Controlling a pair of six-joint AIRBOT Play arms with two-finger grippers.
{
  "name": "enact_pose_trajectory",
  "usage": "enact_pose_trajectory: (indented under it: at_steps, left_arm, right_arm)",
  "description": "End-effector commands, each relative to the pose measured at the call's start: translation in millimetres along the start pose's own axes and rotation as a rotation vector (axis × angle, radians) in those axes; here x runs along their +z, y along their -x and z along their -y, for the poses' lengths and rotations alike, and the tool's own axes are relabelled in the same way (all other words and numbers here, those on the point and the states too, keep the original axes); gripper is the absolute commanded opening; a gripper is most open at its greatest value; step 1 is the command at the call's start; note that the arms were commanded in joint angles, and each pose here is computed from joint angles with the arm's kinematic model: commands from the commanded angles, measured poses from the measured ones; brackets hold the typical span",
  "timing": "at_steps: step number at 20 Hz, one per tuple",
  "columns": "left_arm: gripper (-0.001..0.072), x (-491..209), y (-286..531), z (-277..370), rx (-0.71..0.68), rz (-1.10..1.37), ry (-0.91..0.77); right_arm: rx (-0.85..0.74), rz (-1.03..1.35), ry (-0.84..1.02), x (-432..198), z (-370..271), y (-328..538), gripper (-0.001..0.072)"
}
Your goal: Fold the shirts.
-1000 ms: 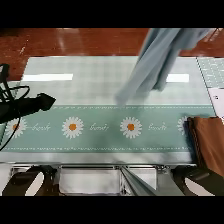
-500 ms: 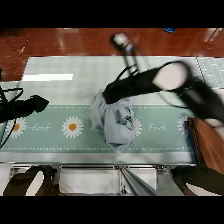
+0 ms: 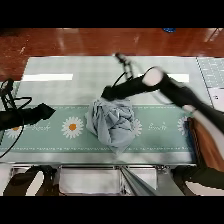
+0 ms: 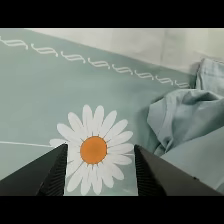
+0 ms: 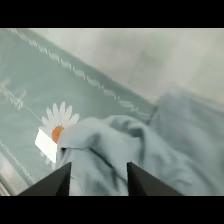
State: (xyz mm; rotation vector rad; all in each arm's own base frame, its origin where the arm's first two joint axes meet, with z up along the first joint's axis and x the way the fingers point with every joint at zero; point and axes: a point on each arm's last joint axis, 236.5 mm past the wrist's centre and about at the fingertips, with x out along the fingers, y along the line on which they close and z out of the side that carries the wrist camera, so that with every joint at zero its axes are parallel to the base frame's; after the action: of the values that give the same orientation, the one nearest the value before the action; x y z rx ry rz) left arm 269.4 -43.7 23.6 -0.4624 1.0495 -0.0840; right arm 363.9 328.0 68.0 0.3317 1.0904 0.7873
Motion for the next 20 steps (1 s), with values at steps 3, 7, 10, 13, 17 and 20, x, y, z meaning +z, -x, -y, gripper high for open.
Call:
enact_pose_trajectory:
  at_steps: [3, 7, 10, 13, 17, 20]
  left_arm:
    - [0.0509, -16, -2, -13, 0.047, -0.061, -0.023]
    - [0.0509, -54, -9, 14, -0.092, -0.217, -0.027]
    - [0.0509, -71, -22, 70, -0.392, -0.328, 0.030]
    - [0.0509, -68, -33, 109, -0.596, -0.341, -0.034]
    - [0.0510, -74, -80, 118, -0.546, -0.327, -0.193]
    - [0.0510, -61, -104, 139, -0.508, -0.260, -0.286]
  right_arm:
    - [-0.355, 0.223, -0.054, 36, 110, 187, 0.0406]
    - [-0.583, 0.244, -0.388, -49, 219, 247, 0.0406]
    - [-0.503, 0.184, -0.569, -121, 244, 205, 0.0406]
    - [-0.386, 0.149, -0.634, -155, 236, 157, 0.0406]
    - [-0.304, 0.061, -0.587, -174, 208, 120, 0.0405]
    - [-0.278, 0.009, -0.507, -176, 185, 100, 0.0405]
